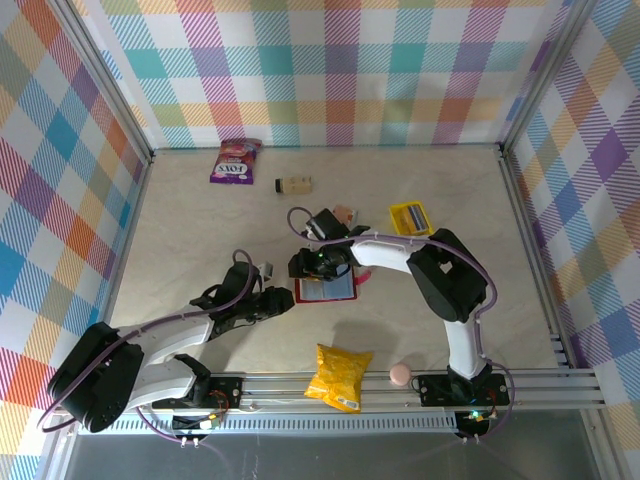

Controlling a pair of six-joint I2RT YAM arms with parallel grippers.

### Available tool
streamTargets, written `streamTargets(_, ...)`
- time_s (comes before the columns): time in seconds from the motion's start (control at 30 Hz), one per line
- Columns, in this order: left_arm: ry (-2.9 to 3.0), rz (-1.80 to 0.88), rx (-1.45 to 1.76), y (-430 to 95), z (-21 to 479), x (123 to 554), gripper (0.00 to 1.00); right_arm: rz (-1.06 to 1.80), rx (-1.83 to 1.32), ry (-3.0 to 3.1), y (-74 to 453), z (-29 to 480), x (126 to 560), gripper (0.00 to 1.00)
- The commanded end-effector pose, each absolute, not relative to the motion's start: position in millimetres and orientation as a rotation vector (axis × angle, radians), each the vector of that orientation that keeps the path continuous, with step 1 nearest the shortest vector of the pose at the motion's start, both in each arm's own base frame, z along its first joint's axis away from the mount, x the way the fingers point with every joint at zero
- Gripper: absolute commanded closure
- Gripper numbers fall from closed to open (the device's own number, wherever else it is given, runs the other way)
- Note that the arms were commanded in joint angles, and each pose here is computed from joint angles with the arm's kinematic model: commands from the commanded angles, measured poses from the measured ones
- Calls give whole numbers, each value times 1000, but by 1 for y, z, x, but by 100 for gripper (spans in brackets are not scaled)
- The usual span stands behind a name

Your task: Put the credit cards into the card holder

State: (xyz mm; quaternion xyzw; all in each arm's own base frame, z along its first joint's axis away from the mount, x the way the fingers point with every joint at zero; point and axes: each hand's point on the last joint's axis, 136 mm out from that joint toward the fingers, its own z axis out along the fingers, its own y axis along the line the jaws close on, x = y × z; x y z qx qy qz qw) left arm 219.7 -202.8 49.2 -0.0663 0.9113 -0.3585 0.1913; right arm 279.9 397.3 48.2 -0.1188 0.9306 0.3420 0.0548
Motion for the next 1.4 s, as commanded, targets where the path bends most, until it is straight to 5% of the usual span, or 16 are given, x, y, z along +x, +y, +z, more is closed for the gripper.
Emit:
streamTargets(0.0, 2557, -1003, -205, -197, 46, 217, 67, 1106, -411, 2749, 422, 66, 286, 55)
streamTargets(0.37, 2465, -1076, -188, -203, 58, 222, 63, 1135, -509, 2574, 432, 123, 293, 51)
streamTargets(0.67, 2442, -1083, -184, -203, 64, 223, 61, 859, -171, 2575, 324, 125, 316, 51)
streamTargets(0.77, 2443, -1079, -177, -204, 67, 225, 61, 798, -166, 2629, 308, 108, 309, 58)
streamTargets(0.9, 2450, -1075, -150, -208, 72, 228, 61, 829, -240, 2701, 312, 89, 293, 85)
streamTargets(1.0, 2455, -1056, -146, -207, 74, 231, 61, 850, -321, 2750, 323, 76, 282, 94)
streamTargets(1.37, 2478, -1026, -137, -206, 72, 233, 61, 922, -474, 2805, 363, 53, 269, 100)
